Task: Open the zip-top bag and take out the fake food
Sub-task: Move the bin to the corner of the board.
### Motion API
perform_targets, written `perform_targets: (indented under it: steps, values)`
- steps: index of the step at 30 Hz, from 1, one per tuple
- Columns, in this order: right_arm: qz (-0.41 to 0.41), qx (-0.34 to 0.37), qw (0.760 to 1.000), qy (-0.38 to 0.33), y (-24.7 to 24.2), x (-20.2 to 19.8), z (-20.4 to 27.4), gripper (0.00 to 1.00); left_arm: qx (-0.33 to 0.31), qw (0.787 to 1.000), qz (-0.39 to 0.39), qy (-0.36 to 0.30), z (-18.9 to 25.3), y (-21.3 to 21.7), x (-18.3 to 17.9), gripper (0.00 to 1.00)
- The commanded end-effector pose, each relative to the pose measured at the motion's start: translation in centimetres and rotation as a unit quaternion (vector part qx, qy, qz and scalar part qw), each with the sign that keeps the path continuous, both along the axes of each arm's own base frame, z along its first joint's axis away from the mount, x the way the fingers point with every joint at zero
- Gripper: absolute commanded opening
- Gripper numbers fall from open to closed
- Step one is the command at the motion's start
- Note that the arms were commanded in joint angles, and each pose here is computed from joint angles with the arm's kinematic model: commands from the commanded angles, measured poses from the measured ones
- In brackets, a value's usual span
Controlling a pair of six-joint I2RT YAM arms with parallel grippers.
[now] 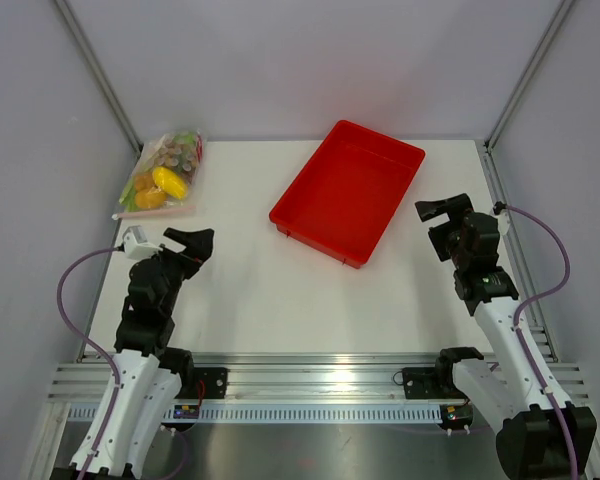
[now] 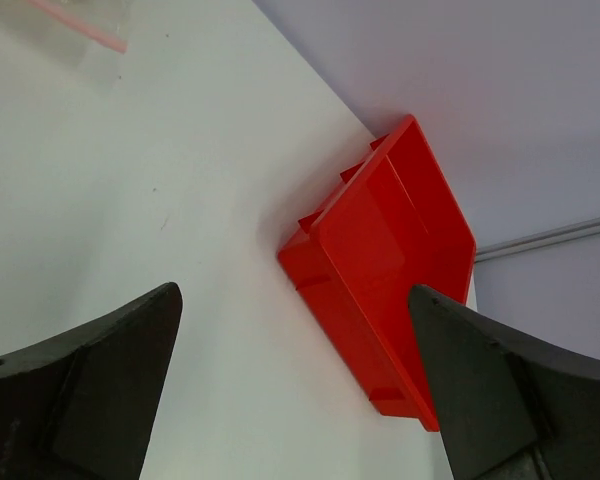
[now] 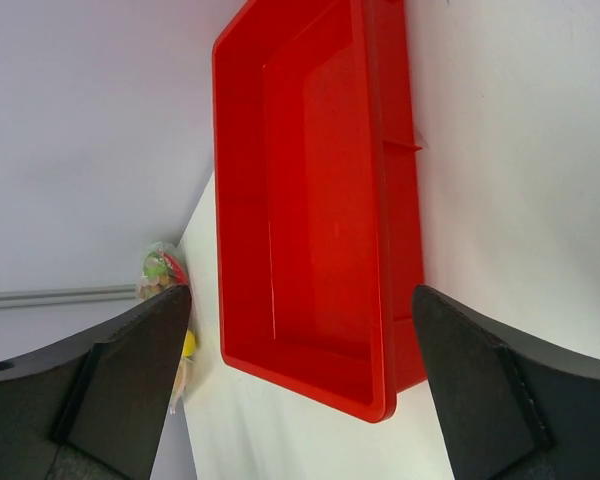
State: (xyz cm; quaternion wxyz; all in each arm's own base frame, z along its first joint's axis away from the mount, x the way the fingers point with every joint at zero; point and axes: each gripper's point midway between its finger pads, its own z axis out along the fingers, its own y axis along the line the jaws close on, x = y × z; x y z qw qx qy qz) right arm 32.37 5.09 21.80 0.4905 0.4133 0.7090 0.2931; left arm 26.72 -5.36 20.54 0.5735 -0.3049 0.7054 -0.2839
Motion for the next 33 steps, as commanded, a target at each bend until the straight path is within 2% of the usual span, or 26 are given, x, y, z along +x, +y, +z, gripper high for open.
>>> perform_targets:
  steps: [1,8,11,19,27,33]
  values:
    - [-0.001,0.008,1.000,-0.017,0.2,0.4,0.7,1.00,-0.003,1.000,0.006,-0.021,2.0,0.1,0.3,0.99]
    - [-0.022,-0.012,1.000,0.001,-0.8,0.2,0.3,0.99,0.006,1.000,0.004,-0.024,2.1,0.2,0.4,0.99]
    - [0.000,-0.037,0.999,0.006,-0.5,0.6,0.9,0.99,0.007,1.000,0.003,-0.024,2.0,0.1,0.5,0.99]
    - [0.052,-0.068,0.992,0.090,1.0,2.8,-1.7,0.99,0.021,0.999,-0.028,-0.020,2.0,-0.8,0.7,0.99]
    - [0.100,-0.158,0.964,0.191,4.1,5.1,-6.6,0.99,0.021,0.999,-0.031,-0.011,1.6,-1.0,0.9,0.99]
    - [0.120,-0.195,0.946,0.231,5.8,6.0,-8.4,0.99,0.021,0.999,-0.032,-0.014,1.8,-1.0,0.8,0.99]
